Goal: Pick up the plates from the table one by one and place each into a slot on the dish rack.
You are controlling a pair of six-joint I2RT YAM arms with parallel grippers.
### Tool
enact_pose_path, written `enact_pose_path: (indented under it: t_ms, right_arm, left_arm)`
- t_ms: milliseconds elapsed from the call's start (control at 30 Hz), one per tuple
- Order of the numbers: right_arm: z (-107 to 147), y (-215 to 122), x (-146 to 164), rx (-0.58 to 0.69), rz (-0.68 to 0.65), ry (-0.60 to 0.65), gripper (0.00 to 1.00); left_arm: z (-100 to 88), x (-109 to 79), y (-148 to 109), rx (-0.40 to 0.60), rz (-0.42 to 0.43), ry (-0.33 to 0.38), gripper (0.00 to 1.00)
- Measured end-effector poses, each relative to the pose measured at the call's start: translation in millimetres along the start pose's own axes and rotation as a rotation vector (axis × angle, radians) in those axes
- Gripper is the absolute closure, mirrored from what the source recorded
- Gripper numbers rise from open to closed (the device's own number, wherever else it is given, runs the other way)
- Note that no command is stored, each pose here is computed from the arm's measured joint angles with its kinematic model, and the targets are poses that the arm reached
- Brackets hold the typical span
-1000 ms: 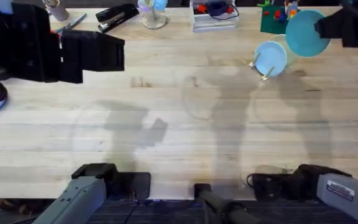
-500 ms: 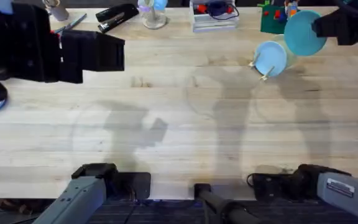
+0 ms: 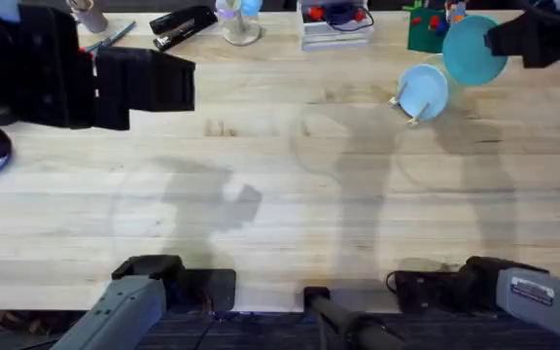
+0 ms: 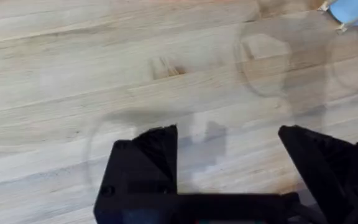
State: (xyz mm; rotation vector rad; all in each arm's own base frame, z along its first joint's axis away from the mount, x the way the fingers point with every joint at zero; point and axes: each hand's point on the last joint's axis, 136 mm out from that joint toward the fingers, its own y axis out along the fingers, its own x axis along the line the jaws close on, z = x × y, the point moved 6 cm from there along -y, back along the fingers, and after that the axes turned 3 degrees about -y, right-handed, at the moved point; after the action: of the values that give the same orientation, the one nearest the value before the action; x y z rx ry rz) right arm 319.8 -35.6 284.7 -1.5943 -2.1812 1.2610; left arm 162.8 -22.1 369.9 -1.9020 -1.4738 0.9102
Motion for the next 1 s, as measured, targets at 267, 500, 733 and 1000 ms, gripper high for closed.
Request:
enact_pose_path:
  t_ms: [267, 500, 733, 1000]
  right_arm:
    - [0, 1, 0, 0.002, -0.002, -0.030, 0.973]
    - [2, 6, 0, 0.011, -0.010, -0.045, 0.973]
    - [2, 6, 0, 0.012, -0.011, -0.048, 0.973]
    - [7, 20, 1, 0.041, -0.041, -0.039, 0.973]
  left_arm:
    - [0.0, 0.0, 0, 0.000, 0.000, 0.000, 0.008]
    - [0.0, 0.0, 0, 0.000, 0.000, 0.000, 0.007]
    - [0.0, 0.0, 0, 0.000, 0.000, 0.000, 0.009]
    - [0.0, 0.0, 0, 0.000, 0.000, 0.000, 0.007]
